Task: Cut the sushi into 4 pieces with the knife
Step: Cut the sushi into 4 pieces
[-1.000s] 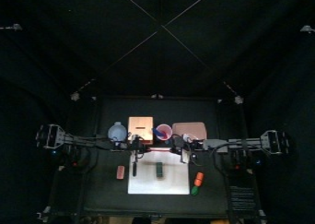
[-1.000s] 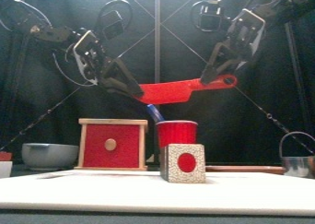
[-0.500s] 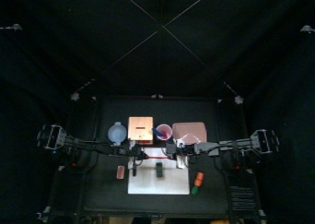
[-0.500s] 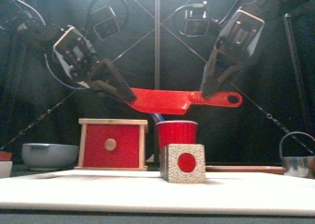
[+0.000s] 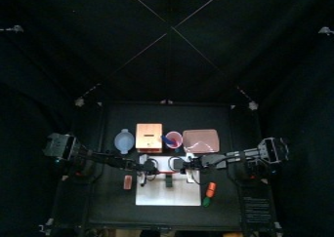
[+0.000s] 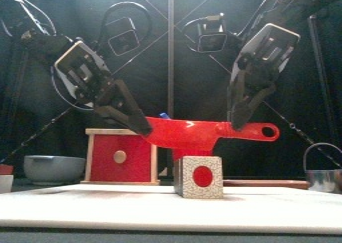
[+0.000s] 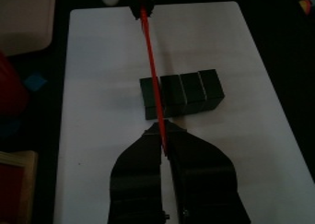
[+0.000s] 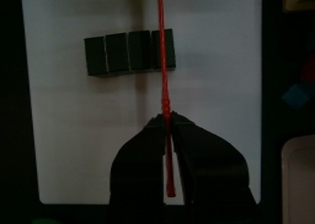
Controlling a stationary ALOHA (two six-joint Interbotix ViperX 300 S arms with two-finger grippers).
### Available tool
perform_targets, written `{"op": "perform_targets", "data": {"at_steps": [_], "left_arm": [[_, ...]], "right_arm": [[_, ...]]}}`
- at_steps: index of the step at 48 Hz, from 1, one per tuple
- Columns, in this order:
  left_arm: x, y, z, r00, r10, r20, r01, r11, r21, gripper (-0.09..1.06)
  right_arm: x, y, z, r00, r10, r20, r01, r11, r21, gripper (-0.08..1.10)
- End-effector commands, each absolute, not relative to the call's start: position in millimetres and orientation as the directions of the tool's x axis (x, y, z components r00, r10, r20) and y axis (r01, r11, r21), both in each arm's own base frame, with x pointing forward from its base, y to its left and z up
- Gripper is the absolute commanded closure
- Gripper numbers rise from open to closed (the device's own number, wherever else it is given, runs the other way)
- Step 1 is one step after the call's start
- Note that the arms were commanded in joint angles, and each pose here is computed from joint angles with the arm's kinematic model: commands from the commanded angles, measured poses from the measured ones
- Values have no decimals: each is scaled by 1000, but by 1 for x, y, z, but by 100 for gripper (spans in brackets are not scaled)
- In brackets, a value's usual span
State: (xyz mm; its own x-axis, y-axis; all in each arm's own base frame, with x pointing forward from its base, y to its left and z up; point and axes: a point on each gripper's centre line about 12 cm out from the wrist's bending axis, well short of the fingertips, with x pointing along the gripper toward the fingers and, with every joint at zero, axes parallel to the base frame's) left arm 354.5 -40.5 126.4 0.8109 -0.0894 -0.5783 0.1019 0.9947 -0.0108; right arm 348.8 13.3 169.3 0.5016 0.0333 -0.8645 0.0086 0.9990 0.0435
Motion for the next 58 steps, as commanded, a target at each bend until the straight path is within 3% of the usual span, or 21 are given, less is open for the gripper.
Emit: {"op": "perform_targets", "data": {"at_steps": [1,18,45,58], "left_arm": [[360,-44,130,820,-96,-565,105,994,-16,65],[356,-49,116,786,-95,-611,85,995,-44,65],[356,-56,109,772,-103,-627,85,995,-58,65],[358,-53,81,726,-87,-683,62,996,-61,65]], "right_arm": [[353,10,174,514,27,-858,11,999,38,71],[361,16,178,521,34,-853,-6,999,36,71],[362,23,167,491,45,-870,-19,999,41,71],[359,26,125,407,52,-912,-6,999,54,71]]}}
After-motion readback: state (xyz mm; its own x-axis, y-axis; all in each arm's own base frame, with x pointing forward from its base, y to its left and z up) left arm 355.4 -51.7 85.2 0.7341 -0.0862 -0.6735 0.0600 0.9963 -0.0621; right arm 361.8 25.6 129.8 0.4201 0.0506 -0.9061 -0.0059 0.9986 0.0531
